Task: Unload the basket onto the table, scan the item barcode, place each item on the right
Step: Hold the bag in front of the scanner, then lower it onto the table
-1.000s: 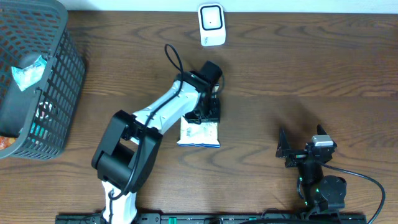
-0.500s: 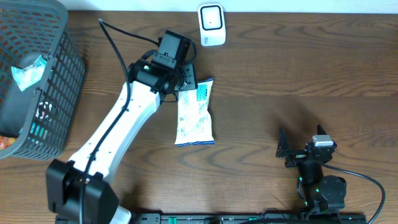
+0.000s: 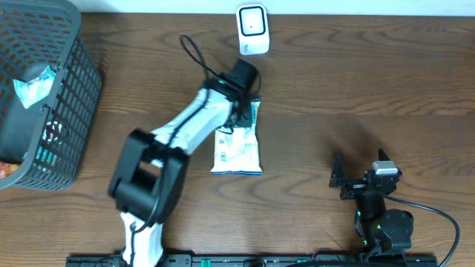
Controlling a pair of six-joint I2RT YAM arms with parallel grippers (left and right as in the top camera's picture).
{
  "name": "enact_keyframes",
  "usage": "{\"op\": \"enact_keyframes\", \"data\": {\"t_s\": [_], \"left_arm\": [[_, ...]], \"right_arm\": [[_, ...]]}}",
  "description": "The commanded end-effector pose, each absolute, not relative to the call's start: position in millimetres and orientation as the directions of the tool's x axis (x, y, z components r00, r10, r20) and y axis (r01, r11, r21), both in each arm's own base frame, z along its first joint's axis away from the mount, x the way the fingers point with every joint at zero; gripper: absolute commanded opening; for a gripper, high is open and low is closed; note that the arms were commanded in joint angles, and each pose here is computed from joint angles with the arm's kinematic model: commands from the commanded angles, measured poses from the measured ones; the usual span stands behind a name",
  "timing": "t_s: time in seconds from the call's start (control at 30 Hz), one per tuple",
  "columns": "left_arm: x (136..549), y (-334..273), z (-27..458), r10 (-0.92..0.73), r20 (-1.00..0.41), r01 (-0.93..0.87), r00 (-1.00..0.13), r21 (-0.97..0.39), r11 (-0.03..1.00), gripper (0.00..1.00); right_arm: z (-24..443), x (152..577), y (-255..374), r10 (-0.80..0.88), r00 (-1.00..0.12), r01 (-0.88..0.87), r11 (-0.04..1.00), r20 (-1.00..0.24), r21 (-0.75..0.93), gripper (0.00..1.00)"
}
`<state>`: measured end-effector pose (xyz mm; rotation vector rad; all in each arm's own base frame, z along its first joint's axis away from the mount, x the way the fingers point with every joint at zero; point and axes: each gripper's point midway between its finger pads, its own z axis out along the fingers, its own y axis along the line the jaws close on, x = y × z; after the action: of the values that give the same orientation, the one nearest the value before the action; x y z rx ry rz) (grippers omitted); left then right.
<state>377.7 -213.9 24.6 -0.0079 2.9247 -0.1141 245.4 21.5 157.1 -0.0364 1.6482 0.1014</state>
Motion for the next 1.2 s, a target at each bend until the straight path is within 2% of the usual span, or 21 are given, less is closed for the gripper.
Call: {"op": "enact_keyframes", "data": {"t_s": [0.0, 0.17, 0.47, 0.6, 0.77, 0.87, 0.97, 1.17], "left_arm": [[369.4, -215.8, -2.7, 0.081, -0.172, 0.088, -0.982, -0.03, 0.996, 0.58], [369.6, -213.6, 7.0, 0.094, -0.177, 0.101, -0.98, -0.031, 0.994, 0.58], [369.0, -211.5, 99.7, 0.083, -0.326, 0.121, -0.942, -0.098, 0.988, 0.7], [350.4, -203.9, 120.8, 0.068, -0.304, 0.107, -0.95, -0.112, 0.988, 0.7], [306.6, -214.6, 105.2, 0.101, -0.121, 0.124, -0.987, -0.2, 0.972, 0.7], [290.1, -215.3, 80.5, 0.128, -0.064, 0.138, -0.99, -0.176, 0.975, 0.7], [282.6, -217.0, 55.2, 0.106, -0.046, 0.112, -0.993, -0.17, 0.979, 0.7], [294.2, -206.6, 20.9, 0.066, -0.116, 0.079, -0.991, -0.109, 0.991, 0.7]], "right_arm": [[156.1, 245.1, 23.8, 0.029, -0.08, -0.095, 0.995, -0.996, 0.037, 0.99], [156.1, 245.1, 23.8, 0.029, -0.08, -0.095, 0.995, -0.996, 0.037, 0.99], [156.1, 245.1, 23.8, 0.029, -0.08, -0.095, 0.995, -0.996, 0.037, 0.99], [156.1, 245.1, 23.8, 0.029, -0.08, -0.095, 0.995, -0.996, 0.037, 0.99], [156.1, 245.1, 23.8, 0.029, -0.08, -0.095, 0.995, -0.996, 0.037, 0.99], [156.1, 245.1, 23.8, 0.029, -0.08, -0.095, 0.995, -0.996, 0.037, 0.99], [156.1, 245.1, 23.8, 0.029, -0.08, -0.095, 0.995, -0.996, 0.037, 0.99], [156.1, 245.1, 23.8, 0.029, -0.08, -0.095, 0.995, -0.996, 0.037, 0.99]]}}
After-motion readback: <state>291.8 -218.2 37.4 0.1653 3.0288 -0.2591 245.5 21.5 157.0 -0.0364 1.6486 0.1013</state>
